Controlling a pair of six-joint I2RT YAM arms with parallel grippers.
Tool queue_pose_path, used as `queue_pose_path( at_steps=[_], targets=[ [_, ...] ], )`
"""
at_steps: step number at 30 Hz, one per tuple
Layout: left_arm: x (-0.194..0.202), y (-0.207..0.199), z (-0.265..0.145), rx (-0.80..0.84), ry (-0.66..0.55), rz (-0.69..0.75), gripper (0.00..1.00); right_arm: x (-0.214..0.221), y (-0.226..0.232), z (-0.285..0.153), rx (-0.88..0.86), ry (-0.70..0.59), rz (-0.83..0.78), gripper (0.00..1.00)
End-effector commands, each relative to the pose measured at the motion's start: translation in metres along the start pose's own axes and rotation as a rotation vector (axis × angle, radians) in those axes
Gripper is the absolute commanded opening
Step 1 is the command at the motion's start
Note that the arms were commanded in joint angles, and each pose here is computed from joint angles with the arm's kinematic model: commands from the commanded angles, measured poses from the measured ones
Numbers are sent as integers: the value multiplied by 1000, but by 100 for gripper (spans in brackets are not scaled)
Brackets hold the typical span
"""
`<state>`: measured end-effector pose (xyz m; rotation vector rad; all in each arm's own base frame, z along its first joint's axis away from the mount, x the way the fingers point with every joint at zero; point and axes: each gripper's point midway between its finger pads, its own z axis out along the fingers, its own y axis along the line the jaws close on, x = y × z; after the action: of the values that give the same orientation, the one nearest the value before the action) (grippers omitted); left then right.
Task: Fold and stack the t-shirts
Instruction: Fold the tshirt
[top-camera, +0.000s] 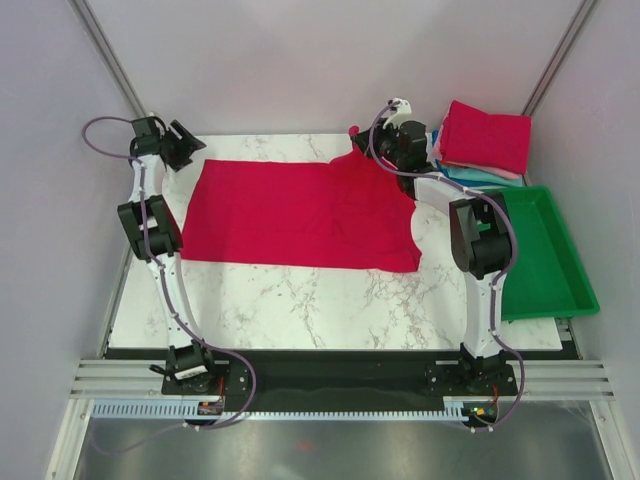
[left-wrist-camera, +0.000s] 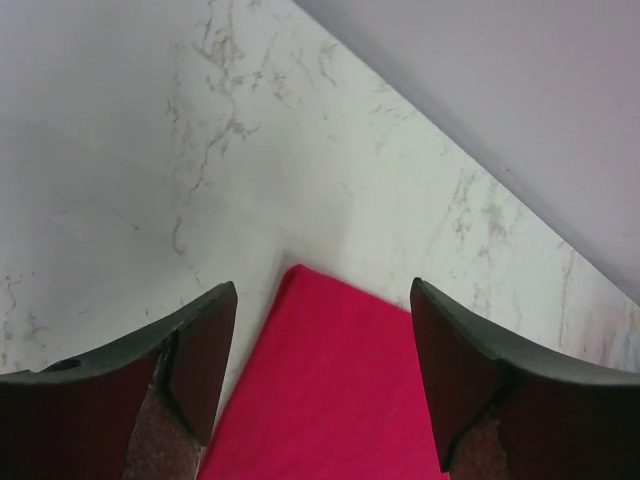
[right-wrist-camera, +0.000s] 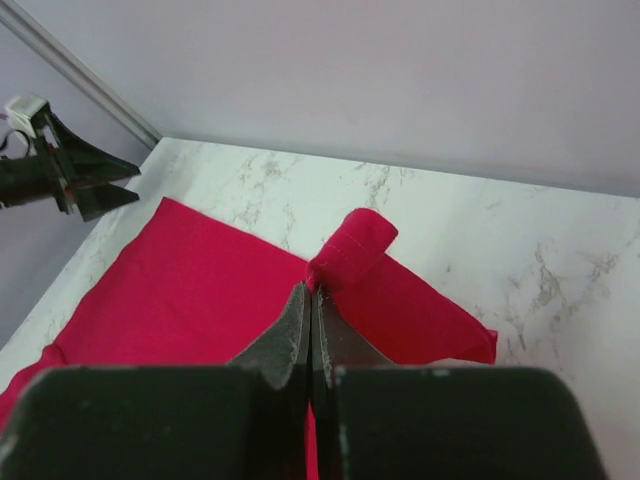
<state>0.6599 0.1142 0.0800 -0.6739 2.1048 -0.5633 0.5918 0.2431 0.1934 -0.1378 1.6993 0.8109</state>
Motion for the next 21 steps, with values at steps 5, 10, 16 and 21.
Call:
queue_pose_path(
  at_steps=[5, 10, 16, 21],
  targets=[
    [15, 17, 27, -46, -1, -136, 72, 4, 5, 10, -51, -61, -2, 0],
    [32, 6, 32, -47, 26, -121, 59, 13, -5, 8, -25, -46, -5, 0],
    [43, 4, 33, -66, 38, -67, 52, 19, -6, 8, -31, -40, 11, 0],
    [43, 7, 35, -72, 31, -52, 41, 20, -7, 8, -34, -40, 18, 0]
  ],
)
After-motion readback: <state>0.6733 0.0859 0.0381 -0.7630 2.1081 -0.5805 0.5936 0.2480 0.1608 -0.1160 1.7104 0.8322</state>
